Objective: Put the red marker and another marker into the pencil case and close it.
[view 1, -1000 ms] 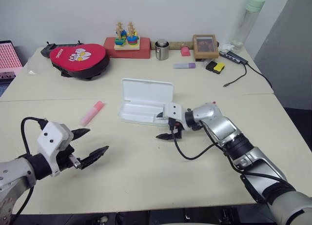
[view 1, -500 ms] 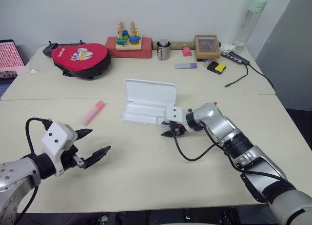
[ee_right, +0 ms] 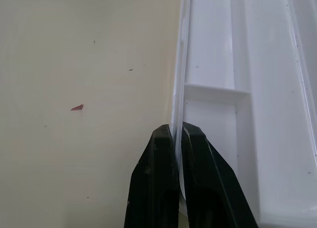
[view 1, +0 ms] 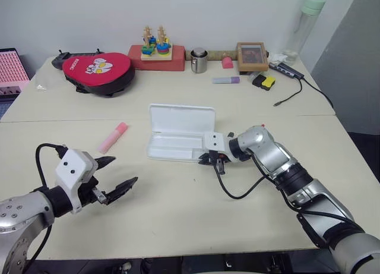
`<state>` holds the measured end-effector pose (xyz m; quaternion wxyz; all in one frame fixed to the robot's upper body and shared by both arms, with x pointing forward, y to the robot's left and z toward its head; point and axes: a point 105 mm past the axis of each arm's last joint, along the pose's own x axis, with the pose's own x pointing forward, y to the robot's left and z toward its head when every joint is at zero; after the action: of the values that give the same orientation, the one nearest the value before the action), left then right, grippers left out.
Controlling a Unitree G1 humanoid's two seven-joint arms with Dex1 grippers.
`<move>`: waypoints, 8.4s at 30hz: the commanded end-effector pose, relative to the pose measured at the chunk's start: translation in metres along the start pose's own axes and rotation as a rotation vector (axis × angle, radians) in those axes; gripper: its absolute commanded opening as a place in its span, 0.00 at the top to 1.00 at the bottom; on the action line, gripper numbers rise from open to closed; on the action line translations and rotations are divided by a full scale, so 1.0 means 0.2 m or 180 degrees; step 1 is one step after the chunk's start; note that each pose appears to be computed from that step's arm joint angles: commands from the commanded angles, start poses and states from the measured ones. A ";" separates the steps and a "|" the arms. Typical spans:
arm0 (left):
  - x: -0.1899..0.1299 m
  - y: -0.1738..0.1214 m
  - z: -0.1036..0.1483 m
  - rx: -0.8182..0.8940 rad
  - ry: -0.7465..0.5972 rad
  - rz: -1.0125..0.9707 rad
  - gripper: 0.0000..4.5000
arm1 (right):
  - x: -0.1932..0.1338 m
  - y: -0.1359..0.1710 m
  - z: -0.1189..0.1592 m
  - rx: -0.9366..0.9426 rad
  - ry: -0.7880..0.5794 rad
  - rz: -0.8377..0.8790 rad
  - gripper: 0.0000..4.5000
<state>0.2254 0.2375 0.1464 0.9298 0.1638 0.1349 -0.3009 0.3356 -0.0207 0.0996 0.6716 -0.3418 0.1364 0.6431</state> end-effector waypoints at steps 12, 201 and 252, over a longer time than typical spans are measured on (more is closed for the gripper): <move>0.01 0.04 0.02 0.0109 -0.0032 0.0019 0.00 | -0.24 0.19 0.14 0.0110 -0.0476 0.0203 0.98; 0.04 0.03 0.04 0.0346 0.0200 -0.0738 0.00 | -0.58 0.14 0.23 0.0603 -0.0402 0.0012 0.94; 0.05 0.47 -0.09 -0.0013 0.0197 0.0672 0.00 | -0.50 0.12 0.32 0.0521 -0.0732 0.0095 0.27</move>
<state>0.2814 0.3029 0.1344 0.9439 0.1712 0.1724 -0.2238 0.2881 -0.0614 0.1906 0.7075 -0.1946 0.1431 0.6641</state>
